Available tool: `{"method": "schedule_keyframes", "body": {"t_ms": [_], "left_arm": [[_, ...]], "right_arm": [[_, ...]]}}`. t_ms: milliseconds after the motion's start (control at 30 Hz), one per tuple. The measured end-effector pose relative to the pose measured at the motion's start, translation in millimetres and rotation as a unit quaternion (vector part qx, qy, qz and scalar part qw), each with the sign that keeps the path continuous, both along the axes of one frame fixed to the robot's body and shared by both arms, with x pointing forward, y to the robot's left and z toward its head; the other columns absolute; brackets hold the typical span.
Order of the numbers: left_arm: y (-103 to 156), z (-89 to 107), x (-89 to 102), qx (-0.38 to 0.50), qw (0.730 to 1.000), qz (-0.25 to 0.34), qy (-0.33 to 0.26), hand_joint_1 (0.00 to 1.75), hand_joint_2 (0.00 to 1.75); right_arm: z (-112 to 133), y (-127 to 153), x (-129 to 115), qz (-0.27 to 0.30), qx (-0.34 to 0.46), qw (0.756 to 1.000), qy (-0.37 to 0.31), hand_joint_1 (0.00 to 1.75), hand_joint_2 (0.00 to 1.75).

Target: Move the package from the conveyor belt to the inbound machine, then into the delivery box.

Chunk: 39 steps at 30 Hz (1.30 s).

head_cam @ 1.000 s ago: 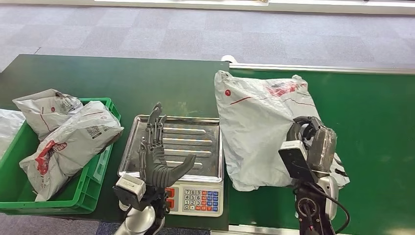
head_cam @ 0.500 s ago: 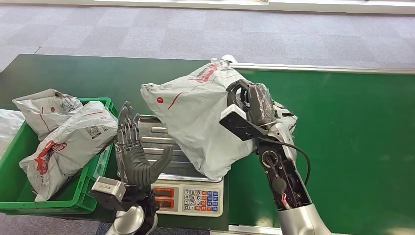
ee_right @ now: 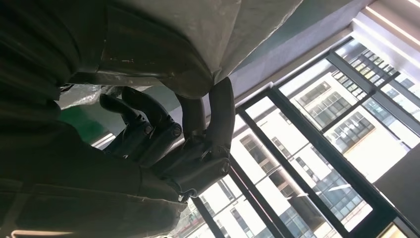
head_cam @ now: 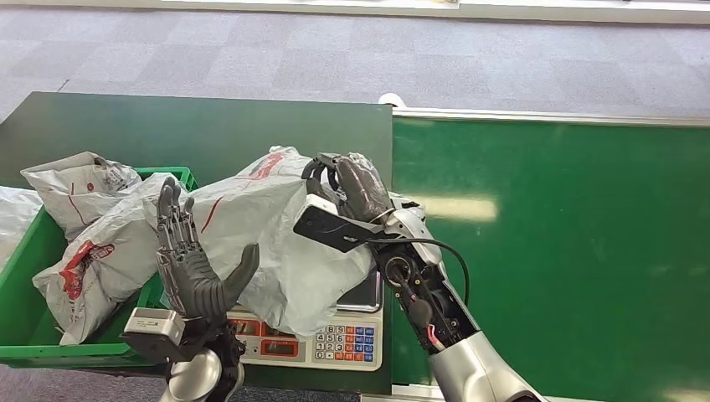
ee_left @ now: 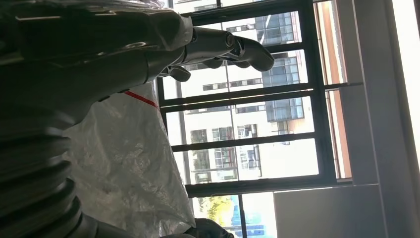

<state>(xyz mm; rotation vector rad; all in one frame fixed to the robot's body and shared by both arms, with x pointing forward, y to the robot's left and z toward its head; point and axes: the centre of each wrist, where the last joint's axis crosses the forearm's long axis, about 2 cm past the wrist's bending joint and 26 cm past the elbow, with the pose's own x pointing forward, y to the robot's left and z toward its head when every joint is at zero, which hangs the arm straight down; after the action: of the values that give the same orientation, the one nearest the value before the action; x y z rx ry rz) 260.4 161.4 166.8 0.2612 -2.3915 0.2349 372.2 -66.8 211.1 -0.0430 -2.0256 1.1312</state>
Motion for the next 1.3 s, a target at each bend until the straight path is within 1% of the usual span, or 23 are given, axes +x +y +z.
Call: {"method": "schedule_keyframes", "body": {"t_ms": [100, 233, 267, 367, 400, 500, 633, 767, 867, 967, 1100, 1200, 1300], "left_arm": [[4, 2.3, 1.3, 0.016, 1.000, 0.013, -0.011, 0.00, 1.75], [9, 10.1, 3.9, 0.038, 0.998, 0.037, -0.034, 0.00, 1.75], [10, 11.2, 4.3, 0.037, 0.998, 0.040, -0.036, 0.00, 1.75], [12, 14.3, 5.0, 0.036, 0.997, 0.049, -0.041, 0.00, 1.75], [14, 16.3, 5.4, 0.037, 0.997, 0.054, -0.046, 0.00, 1.75], [20, 23.5, 7.4, 0.039, 0.995, 0.070, -0.060, 0.00, 1.75], [28, 24.6, 9.5, 0.059, 0.992, 0.083, -0.069, 0.00, 1.75], [32, 24.0, 10.5, 0.074, 0.991, 0.087, -0.072, 0.00, 1.75], [34, 26.5, 14.1, 0.087, 0.990, 0.086, -0.068, 0.00, 1.75], [36, 35.8, 21.9, 0.101, 0.990, 0.078, -0.067, 0.00, 1.75], [39, 53.8, 33.1, 0.117, 0.988, 0.070, -0.077, 0.00, 1.75], [42, 66.7, 38.1, 0.122, 0.986, 0.071, -0.087, 0.00, 1.75], [44, 73.9, 40.0, 0.124, 0.985, 0.073, -0.097, 0.00, 1.75]], "right_arm": [[-3, 6, -1, 0.009, -0.003, 1.000, 0.006, 1.75, 1.75], [-10, 13, -5, 0.023, -0.006, 1.000, 0.019, 1.75, 1.75], [-11, 14, -6, 0.025, -0.008, 0.999, 0.022, 1.68, 1.75], [-15, 17, -7, 0.028, -0.010, 0.999, 0.030, 0.37, 1.75], [-17, 17, -8, 0.030, -0.010, 0.999, 0.036, 0.00, 1.75], [-28, 17, -9, 0.039, 0.003, 0.997, 0.065, 0.00, 1.75], [-44, 12, -13, 0.044, 0.039, 0.994, 0.096, 0.00, 1.75], [-54, 5, -15, 0.032, 0.053, 0.991, 0.115, 0.00, 1.75], [-61, -1, -17, 0.016, 0.080, 0.988, 0.135, 0.00, 1.75], [-72, -12, -22, 0.010, 0.121, 0.980, 0.158, 0.00, 1.75], [-85, -26, -37, 0.019, 0.170, 0.970, 0.171, 0.00, 1.75], [-87, -32, -47, 0.023, 0.194, 0.966, 0.167, 0.00, 1.75], [-85, -35, -51, 0.025, 0.204, 0.966, 0.159, 0.00, 1.75]]}}
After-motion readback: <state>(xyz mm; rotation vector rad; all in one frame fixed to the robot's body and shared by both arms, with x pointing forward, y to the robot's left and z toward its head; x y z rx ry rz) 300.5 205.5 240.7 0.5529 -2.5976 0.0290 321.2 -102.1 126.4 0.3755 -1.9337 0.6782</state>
